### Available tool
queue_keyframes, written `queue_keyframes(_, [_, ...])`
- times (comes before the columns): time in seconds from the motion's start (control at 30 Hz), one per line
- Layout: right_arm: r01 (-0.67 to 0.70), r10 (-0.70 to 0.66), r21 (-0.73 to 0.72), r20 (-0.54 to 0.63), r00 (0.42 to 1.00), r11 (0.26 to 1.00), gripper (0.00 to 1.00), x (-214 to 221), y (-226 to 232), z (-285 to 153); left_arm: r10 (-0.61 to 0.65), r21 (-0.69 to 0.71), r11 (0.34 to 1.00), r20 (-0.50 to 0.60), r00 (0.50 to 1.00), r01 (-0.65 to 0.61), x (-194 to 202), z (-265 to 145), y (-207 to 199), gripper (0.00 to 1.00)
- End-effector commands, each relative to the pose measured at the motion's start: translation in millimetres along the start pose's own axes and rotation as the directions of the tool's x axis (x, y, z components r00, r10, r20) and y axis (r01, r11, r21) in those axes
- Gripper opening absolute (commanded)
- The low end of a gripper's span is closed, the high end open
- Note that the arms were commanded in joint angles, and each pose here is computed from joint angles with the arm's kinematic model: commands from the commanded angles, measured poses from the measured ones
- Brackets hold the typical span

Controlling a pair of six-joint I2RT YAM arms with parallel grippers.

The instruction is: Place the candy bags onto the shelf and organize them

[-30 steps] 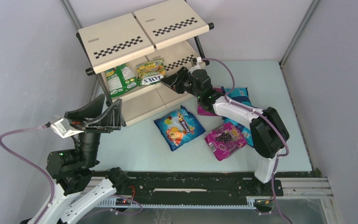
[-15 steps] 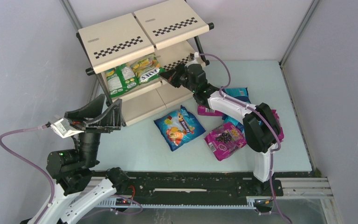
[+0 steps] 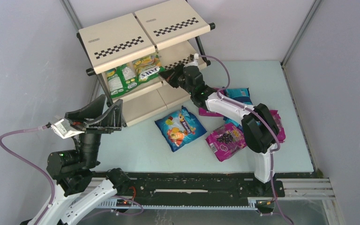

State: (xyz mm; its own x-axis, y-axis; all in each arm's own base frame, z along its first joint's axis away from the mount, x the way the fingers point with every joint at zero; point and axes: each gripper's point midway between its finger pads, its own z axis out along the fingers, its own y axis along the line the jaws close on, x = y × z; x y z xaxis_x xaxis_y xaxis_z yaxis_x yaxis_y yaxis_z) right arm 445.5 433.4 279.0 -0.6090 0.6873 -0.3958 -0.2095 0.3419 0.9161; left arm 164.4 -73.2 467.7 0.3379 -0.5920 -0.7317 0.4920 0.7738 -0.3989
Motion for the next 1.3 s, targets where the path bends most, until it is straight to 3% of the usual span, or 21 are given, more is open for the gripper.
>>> queue_keyframes(0.0, [0.077,-0.077,-0.022,0.011,0.997,0.997,0.4,-13.8,22.7,-6.3,0.015,-0.006,1.0,0.013,1.0,-0.015,-1.4,1.2,1.4,1.0])
queue_keyframes(0.1, [0.172,-0.172,-0.002,-0.032,0.985,0.985,0.62,-17.0,30.3,-29.9,0.016,-0.007,1.0,0.015,1.0,-0.015,-1.7,1.0,1.7,1.0])
queue_keyframes(0.2, [0.299,-0.294,0.052,-0.081,0.952,0.953,0.73,-17.5,19.9,-64.3,0.019,-0.01,1.0,0.015,1.0,-0.019,-1.5,1.4,2.2,1.0])
queue_keyframes(0.37, [0.504,-0.463,0.144,-0.245,0.852,0.851,0.8,3.8,-25.2,-139.2,0.023,-0.012,1.0,0.008,1.0,-0.023,1.5,2.8,2.3,1.0])
queue_keyframes(0.53, [0.635,-0.477,0.274,-0.466,0.745,0.722,0.8,52.3,-114.2,-211.4,0.033,-0.008,0.999,-0.02,0.999,-0.033,12.1,7.1,0.9,1.0])
queue_keyframes(0.63, [0.653,-0.459,0.303,-0.513,0.726,0.694,0.81,74.7,-146.9,-252.3,0.038,-0.008,0.999,-0.044,0.998,-0.038,20.6,10.6,0.3,1.0])
queue_keyframes(0.8, [0.654,-0.418,0.402,-0.532,0.736,0.641,0.83,80.0,-185.5,-316.0,0.046,0.01,0.999,-0.099,0.994,-0.045,41.0,18.0,-4.5,1.0])
queue_keyframes(0.97, [0.614,-0.434,0.539,-0.435,0.789,0.577,0.94,39.2,-195.5,-359.4,0.053,0.012,0.999,-0.134,0.99,-0.052,53.0,22.8,-5.7,1.0])
queue_keyframes(1.27, [0.42,-0.351,0.645,-0.241,0.905,0.639,0.98,-30.7,-208.3,-366.9,0.05,0.011,0.999,-0.133,0.99,-0.049,53.0,23.3,-5.3,1.0])
